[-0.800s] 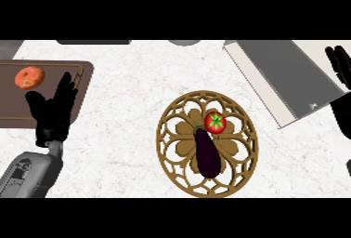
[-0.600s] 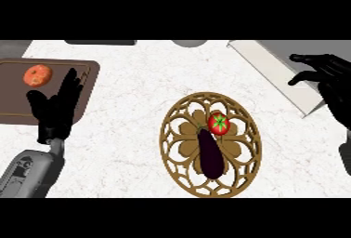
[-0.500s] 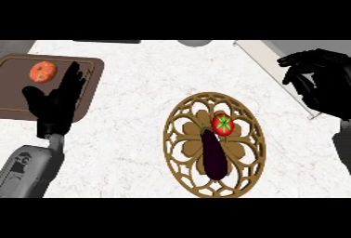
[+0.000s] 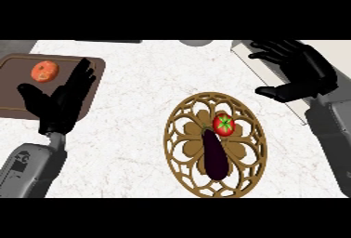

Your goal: Pick the tomato from the placemat and place it in the tiered shelf

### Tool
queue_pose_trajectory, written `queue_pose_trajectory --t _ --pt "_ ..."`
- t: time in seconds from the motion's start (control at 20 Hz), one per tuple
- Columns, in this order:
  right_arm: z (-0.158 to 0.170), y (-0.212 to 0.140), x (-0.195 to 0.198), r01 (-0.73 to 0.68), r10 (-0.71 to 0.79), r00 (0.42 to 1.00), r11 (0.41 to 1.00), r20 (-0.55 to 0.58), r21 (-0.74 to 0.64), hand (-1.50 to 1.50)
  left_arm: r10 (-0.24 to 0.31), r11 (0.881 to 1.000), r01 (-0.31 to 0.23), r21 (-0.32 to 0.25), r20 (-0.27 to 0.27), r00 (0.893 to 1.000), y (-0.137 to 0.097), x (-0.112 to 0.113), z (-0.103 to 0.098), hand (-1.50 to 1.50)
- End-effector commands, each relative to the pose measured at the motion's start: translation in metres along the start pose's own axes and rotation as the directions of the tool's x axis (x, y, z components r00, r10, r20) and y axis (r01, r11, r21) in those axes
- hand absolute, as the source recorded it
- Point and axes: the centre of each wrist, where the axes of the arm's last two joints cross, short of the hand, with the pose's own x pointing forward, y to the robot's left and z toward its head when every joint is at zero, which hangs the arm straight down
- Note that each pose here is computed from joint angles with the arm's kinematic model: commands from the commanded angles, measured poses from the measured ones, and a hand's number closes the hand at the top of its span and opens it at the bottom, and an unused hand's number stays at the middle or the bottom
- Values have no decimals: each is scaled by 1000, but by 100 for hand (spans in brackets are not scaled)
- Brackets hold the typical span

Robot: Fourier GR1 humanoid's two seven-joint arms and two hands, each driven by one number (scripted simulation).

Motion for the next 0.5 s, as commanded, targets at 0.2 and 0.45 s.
queue_pose_trajectory --t 0.2,0.45 --pt "-33 0 53 -179 233 966 913 -109 368 -150 4 1000 -4 13 -4 1000 21 10 -1 0" --pt "-41 22 112 -552 693 717 632 -79 544 -150 -1 1000 1 16 -23 1000 13 -3 3 0"
